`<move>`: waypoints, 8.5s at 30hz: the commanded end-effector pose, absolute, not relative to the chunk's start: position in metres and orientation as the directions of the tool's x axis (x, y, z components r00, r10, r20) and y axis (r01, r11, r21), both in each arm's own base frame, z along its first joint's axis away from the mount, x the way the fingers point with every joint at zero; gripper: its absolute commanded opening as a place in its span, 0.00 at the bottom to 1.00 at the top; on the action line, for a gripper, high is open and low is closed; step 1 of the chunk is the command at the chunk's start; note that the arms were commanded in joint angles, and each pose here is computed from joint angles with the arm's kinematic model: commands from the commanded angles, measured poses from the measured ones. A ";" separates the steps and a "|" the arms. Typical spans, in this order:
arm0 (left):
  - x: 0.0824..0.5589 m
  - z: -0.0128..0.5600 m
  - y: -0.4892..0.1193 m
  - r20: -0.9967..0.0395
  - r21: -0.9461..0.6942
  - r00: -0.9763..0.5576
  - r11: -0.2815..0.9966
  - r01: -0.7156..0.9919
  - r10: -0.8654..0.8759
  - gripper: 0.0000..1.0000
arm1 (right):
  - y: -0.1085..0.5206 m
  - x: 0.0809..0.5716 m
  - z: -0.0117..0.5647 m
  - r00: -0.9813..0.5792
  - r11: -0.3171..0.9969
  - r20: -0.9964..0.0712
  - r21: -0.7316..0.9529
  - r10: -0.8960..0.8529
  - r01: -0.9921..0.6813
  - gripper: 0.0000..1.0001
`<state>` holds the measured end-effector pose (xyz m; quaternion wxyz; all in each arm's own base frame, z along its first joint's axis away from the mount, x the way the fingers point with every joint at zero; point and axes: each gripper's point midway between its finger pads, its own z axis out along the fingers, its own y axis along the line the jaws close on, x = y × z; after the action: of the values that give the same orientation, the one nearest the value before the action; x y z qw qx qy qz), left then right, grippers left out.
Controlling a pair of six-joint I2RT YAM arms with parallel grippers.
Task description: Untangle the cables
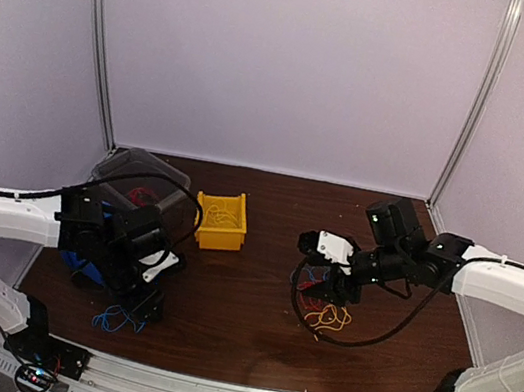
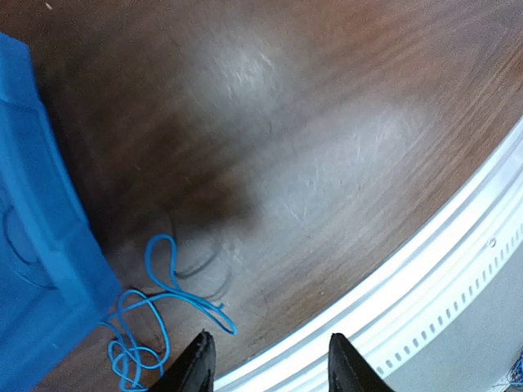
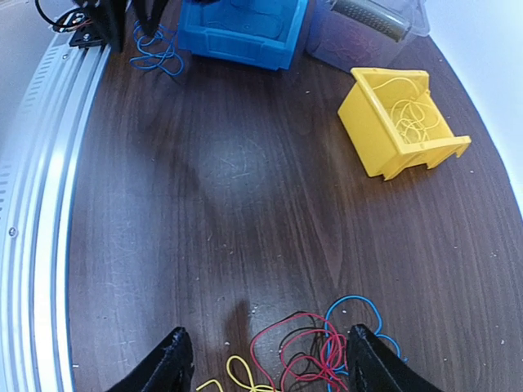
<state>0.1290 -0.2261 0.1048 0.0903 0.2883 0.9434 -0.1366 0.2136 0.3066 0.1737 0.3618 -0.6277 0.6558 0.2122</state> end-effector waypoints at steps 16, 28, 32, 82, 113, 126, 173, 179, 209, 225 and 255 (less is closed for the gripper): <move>0.119 0.035 -0.202 -0.106 0.124 -0.862 0.867 0.483 0.495 0.23 | 0.298 0.225 0.180 0.046 0.190 -0.761 -0.219 -0.647 -0.957 0.66; 0.160 0.171 -0.349 -0.622 -0.205 -0.636 0.689 0.696 0.457 0.00 | 0.273 0.242 0.225 -0.088 0.222 -0.851 -0.034 -0.518 -0.975 0.69; 0.166 0.204 -0.385 -0.742 -0.264 -0.554 0.594 0.760 0.379 0.00 | 0.278 0.229 0.241 -0.107 0.139 -0.884 0.048 -0.455 -0.989 0.74; 0.208 0.186 -0.397 -0.907 -0.280 -0.414 0.631 0.723 0.072 0.59 | 0.318 0.211 0.344 -0.071 -0.031 -0.932 0.088 -0.355 -0.996 0.00; 0.208 0.154 -0.449 -0.899 -0.402 -0.437 0.421 0.813 -0.014 0.32 | 0.320 0.208 0.369 -0.075 -0.039 -0.948 0.091 -0.310 -0.995 0.00; 0.203 0.170 -0.456 -0.922 -0.373 -0.386 0.358 0.856 -0.035 0.19 | 0.319 0.208 0.367 -0.074 -0.035 -0.948 0.090 -0.309 -0.995 0.00; 0.236 0.121 -0.378 -0.838 -0.459 -0.539 0.638 0.618 -0.081 0.00 | 0.226 0.293 0.468 0.026 0.339 -0.987 -0.079 -0.160 -0.937 0.00; 0.234 0.117 -0.348 -0.807 -0.484 -0.580 0.688 0.541 -0.112 0.00 | 0.171 0.325 0.496 0.072 0.545 -0.991 -0.124 -0.115 -0.829 0.00; 0.205 0.131 -0.324 -0.753 -0.393 -0.652 0.736 0.551 0.085 0.42 | 0.131 0.235 0.143 -0.225 0.315 -0.623 -0.035 -0.749 -0.948 0.00; 0.196 0.105 -0.458 -0.737 -0.342 -0.484 0.357 0.869 0.472 0.47 | 0.131 0.224 0.142 -0.221 0.315 -0.634 -0.037 -0.741 -0.948 0.00; 0.192 0.043 -0.492 -0.608 -0.319 -0.509 0.399 0.860 0.610 0.07 | 0.138 0.225 0.152 -0.221 0.315 -0.673 -0.019 -0.706 -0.949 0.00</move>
<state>0.1843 -0.4883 0.0426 0.1947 0.4521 0.8094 -0.3202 0.2253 0.1336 0.1443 0.2877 -0.5505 0.7592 0.1945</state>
